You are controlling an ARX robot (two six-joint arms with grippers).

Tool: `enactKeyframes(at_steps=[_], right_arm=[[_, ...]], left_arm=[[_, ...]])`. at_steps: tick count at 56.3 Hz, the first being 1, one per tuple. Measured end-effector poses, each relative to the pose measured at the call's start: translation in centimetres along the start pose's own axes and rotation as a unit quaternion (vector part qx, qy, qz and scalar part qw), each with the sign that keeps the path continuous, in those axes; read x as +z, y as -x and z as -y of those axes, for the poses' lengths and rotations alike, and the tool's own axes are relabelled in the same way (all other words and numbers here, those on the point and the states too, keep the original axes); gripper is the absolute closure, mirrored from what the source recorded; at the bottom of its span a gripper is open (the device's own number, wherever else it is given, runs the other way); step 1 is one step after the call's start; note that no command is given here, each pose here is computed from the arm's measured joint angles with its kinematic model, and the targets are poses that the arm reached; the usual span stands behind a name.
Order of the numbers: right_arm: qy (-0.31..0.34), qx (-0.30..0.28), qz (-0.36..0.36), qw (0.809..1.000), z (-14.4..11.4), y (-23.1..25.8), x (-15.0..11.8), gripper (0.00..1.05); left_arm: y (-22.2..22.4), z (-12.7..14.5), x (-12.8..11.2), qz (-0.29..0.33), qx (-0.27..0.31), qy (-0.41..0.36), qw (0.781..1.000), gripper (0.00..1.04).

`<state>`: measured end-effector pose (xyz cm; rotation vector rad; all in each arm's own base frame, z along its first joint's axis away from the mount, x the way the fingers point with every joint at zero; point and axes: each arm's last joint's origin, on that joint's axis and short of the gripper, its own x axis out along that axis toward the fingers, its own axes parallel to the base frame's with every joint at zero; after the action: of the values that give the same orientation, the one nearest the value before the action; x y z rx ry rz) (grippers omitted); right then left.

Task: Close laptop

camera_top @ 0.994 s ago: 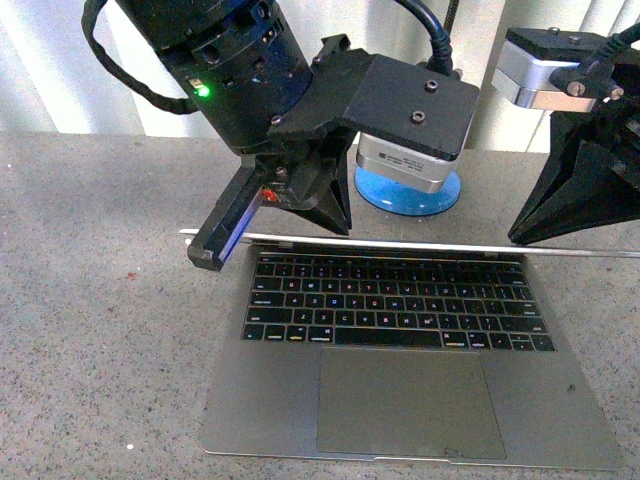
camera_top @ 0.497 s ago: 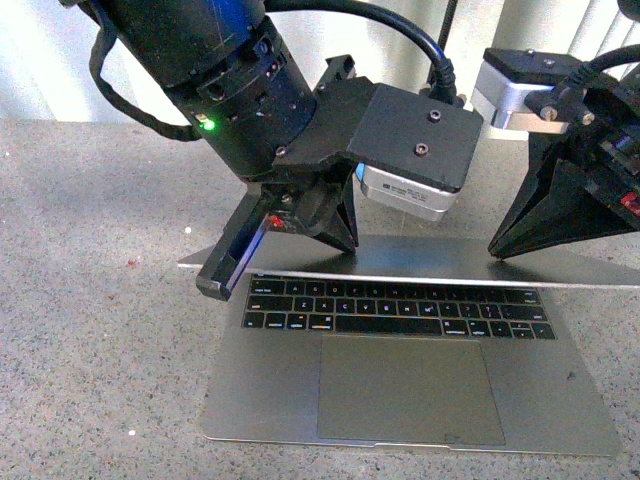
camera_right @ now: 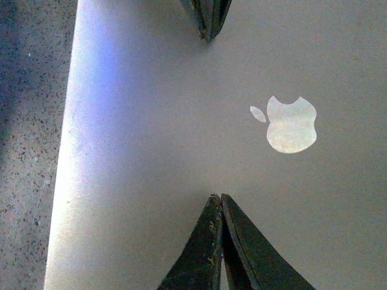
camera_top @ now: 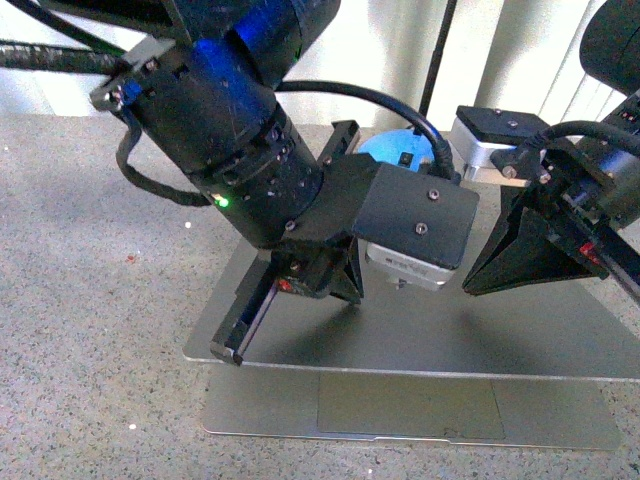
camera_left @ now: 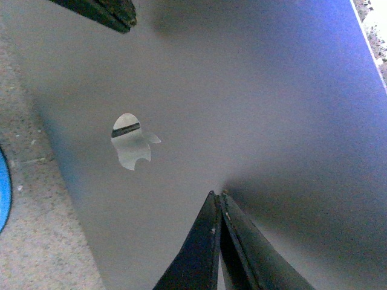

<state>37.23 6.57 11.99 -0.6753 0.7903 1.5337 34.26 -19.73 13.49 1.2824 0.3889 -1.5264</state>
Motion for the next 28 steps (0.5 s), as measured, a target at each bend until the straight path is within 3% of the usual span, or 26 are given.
enactKeyframes(at_steps=[28], right_arm=[[-0.028,0.04,-0.01,0.999,-1.4,-3.3,-2.2,1.02]], left_arm=[[-3.5,3.3,-0.9,0.007,-0.038,0.019,0.999,1.01]])
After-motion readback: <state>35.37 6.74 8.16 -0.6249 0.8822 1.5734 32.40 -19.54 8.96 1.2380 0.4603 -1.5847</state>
